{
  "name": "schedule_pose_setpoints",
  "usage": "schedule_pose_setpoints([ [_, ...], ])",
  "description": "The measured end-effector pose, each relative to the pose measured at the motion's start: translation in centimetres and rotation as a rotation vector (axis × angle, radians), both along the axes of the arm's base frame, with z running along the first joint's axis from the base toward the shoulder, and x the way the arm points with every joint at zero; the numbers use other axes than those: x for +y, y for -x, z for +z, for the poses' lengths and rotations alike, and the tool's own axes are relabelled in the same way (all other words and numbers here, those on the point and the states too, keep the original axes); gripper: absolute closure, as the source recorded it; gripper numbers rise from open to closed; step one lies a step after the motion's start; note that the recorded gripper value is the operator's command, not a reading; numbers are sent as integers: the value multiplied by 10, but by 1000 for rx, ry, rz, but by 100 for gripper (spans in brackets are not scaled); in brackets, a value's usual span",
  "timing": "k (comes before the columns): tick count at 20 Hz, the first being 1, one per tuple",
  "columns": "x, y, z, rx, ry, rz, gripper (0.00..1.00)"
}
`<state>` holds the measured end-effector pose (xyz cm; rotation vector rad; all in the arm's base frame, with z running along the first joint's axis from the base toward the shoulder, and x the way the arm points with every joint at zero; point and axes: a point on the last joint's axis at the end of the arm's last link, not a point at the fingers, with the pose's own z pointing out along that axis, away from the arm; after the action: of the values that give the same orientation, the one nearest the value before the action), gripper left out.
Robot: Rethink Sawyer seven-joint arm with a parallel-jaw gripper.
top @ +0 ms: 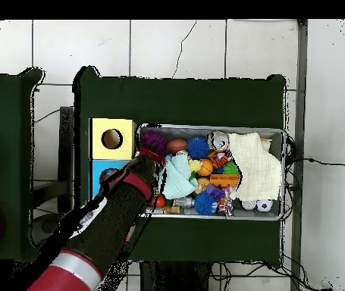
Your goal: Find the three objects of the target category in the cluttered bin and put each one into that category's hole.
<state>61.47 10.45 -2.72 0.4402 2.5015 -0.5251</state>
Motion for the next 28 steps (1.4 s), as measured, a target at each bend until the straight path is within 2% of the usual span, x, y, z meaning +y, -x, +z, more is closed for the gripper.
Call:
schedule_pose_setpoints([
  [1, -3, -2, -5, 24, -27, -8, 0],
  [3, -5, -3, -10, 48, -50, -15, 0],
  [5, -6, -6, -15, 95, -82, -23, 0],
  [8, -5, -8, -15, 136, -96, -19, 0],
  [13, 3, -14, -5, 202, -102, 23, 0],
  [15, 6, -17, 0, 222, -118, 35, 0],
  [21, 3, -20, 9, 264, -186, 45, 0],
  [25, 3, -16, 13, 271, -206, 59, 0],
  [28, 5, -16, 16, 269, -205, 78, 0],
])
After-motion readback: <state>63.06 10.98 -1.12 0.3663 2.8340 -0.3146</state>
